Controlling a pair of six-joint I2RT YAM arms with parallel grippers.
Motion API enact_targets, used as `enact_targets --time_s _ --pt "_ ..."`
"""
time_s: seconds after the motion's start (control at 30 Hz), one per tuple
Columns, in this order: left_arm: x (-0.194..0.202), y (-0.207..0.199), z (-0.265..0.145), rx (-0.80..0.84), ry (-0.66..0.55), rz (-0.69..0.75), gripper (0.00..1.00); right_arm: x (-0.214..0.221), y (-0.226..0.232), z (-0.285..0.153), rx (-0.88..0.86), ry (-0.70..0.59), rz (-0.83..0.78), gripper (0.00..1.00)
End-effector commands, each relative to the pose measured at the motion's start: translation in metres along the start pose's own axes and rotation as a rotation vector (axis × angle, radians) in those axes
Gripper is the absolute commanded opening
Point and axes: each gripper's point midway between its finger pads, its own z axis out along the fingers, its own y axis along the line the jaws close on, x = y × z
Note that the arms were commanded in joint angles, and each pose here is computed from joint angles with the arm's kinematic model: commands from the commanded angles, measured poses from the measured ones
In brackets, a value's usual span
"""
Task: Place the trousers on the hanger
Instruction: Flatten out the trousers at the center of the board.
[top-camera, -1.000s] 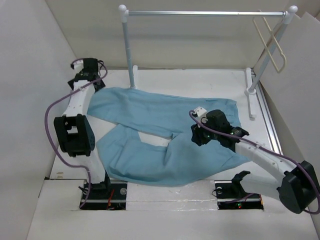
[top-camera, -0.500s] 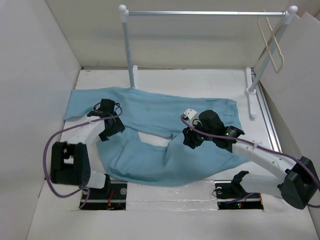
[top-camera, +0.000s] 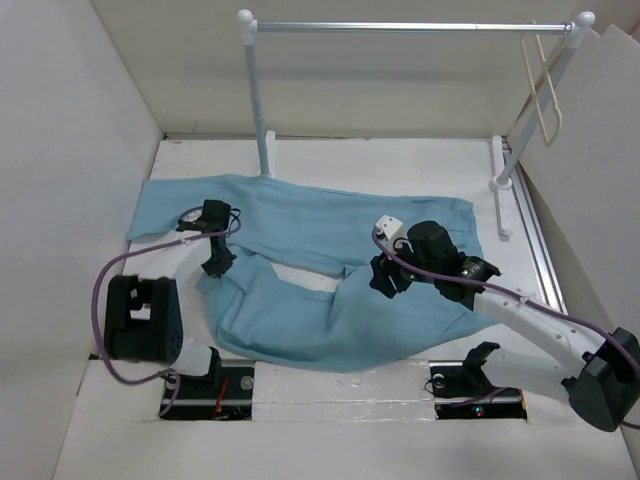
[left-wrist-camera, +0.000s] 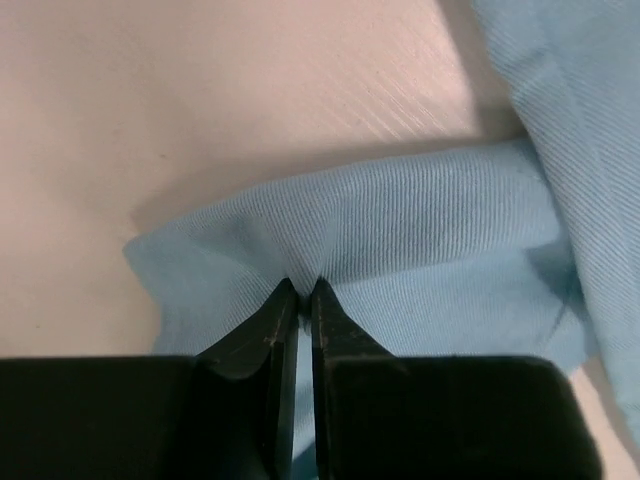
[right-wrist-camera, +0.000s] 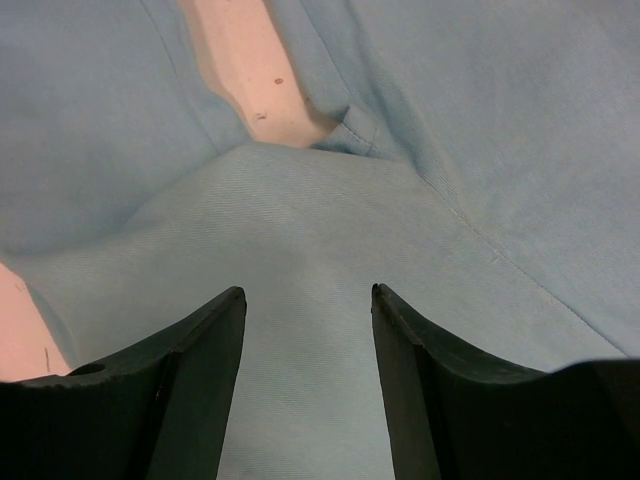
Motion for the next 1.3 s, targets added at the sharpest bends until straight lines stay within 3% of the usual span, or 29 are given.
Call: enact_targets --time_s 0.0,0.1,0.17,0.33,0.43,0.47,0.57,0.7,0.8,0.87,0.9,0.93,1.0,1.03,1.07,1.1,1.13,1.23,1.27 --pt "-0.049 0.010 -0.067 0.053 -0.227 -0.122 0.00 -0.001 -0.009 0.001 0.031 -0.021 0.003 0.59" --pt "-0.081 0.032 -0.139 0.082 -0.386 -0.224 0.00 0.013 -0.028 0.010 0.075 0.026 0.033 0.59" --pt "-0.082 0.044 -0.161 0.071 -0.393 -0.250 0.00 0.022 -0.040 0.017 0.097 0.054 0.062 0.59" --pt "-0.057 0.081 -0.158 -0.039 -0.372 -0.335 0.00 0.033 -0.053 0.021 0.109 0.082 0.109 0.67" --pt "-0.076 0.082 -0.166 -0.024 -0.450 -0.368 0.04 0.033 -0.059 0.016 0.124 0.079 0.121 0.70" --pt "-0.085 0.087 -0.165 -0.063 -0.476 -0.378 0.00 0.032 -0.057 0.014 0.117 0.076 0.120 0.71" --pt "-0.100 0.098 -0.138 -0.217 -0.444 -0.355 0.00 0.033 -0.061 0.004 0.139 0.079 0.132 0.72" --pt "-0.088 0.113 -0.090 -0.359 -0.327 -0.371 0.00 0.027 -0.079 -0.022 0.229 0.044 0.158 0.73" --pt "-0.079 0.132 -0.055 -0.287 -0.204 -0.486 0.00 0.025 -0.098 -0.041 0.298 0.021 0.195 0.73" --pt "-0.089 0.155 -0.046 -0.266 -0.194 -0.594 0.00 0.022 -0.112 -0.055 0.352 -0.002 0.224 0.73" --pt "-0.097 0.159 -0.046 -0.268 -0.205 -0.575 0.00 0.022 -0.116 -0.058 0.371 -0.009 0.235 0.73" --pt "-0.114 0.160 -0.056 -0.269 -0.245 -0.578 0.02 0.023 -0.120 -0.062 0.387 -0.016 0.254 0.74" --pt "-0.129 0.168 -0.063 -0.322 -0.273 -0.573 0.19 0.029 -0.135 -0.070 0.435 -0.024 0.304 0.77" --pt "-0.143 0.167 -0.073 -0.311 -0.302 -0.579 0.53 0.032 -0.142 -0.072 0.458 -0.031 0.335 0.78" --pt "-0.149 0.161 -0.075 -0.274 -0.305 -0.577 0.72 0.035 -0.150 -0.072 0.473 -0.034 0.365 0.78" --pt "-0.154 0.151 -0.080 -0.220 -0.315 -0.561 0.83 0.042 -0.166 -0.080 0.518 -0.042 0.420 0.78" --pt "-0.163 0.138 -0.087 -0.159 -0.349 -0.547 0.90 0.045 -0.173 -0.082 0.534 -0.056 0.465 0.78" --pt "-0.156 0.053 -0.122 0.135 -0.420 -0.405 0.86 0.059 -0.215 -0.089 0.605 -0.099 0.616 0.78" --pt "-0.156 0.047 -0.120 0.168 -0.416 -0.400 0.85 0.053 -0.221 -0.092 0.629 -0.122 0.615 0.78"
